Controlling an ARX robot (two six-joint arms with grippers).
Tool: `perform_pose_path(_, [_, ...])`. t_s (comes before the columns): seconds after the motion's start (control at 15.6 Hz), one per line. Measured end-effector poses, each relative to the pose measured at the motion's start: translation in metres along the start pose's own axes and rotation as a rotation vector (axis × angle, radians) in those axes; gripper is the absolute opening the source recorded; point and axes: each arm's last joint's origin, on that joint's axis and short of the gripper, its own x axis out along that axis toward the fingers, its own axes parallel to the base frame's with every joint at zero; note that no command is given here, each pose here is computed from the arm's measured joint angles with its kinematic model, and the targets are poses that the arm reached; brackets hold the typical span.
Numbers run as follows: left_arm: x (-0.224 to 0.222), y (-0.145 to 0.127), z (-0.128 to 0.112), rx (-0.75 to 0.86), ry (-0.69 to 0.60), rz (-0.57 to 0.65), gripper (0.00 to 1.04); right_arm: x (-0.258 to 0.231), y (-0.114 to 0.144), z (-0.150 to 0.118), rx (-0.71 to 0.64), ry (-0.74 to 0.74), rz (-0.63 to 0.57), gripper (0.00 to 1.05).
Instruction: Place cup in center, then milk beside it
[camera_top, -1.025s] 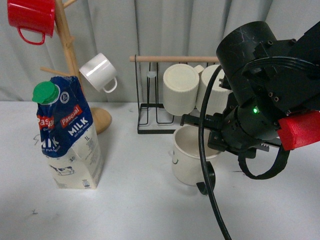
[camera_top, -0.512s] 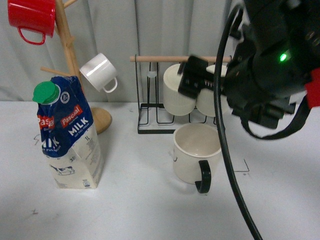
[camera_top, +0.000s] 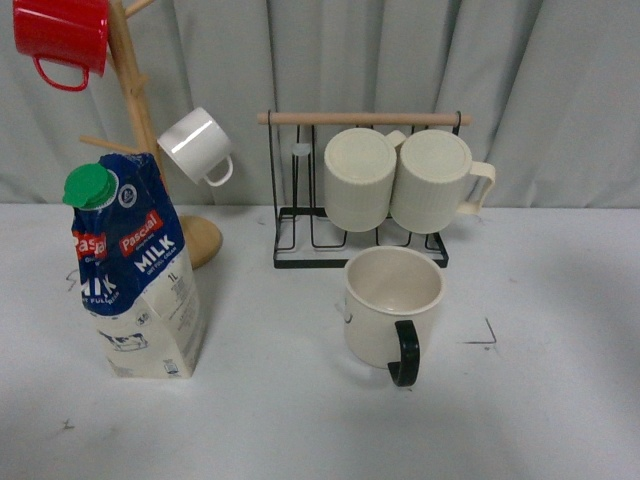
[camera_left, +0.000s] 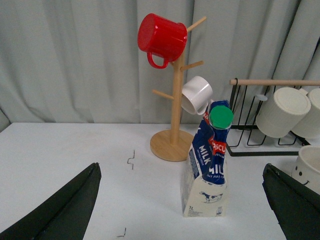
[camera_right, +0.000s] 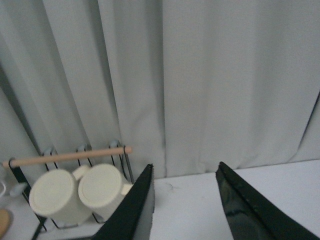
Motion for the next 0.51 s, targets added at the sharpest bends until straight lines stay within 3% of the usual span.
perform_pose_path(0.19, [0.000, 0.000, 0.000, 0.000, 0.000, 0.000, 0.98, -0.052, -0.035, -0.031, -0.070, 0.078, 0.025, 0.09])
perform_pose_path(0.26, [0.000, 0.000, 0.000, 0.000, 0.000, 0.000, 0.98, -0.064, -0.040, -0.033, -0.076, 0.057, 0.002, 0.02])
perform_pose_path(0.51, [0.000, 0.000, 0.000, 0.000, 0.000, 0.000, 0.98, -0.092, -0.041, -0.046, -0.080, 0.055, 0.015, 0.02])
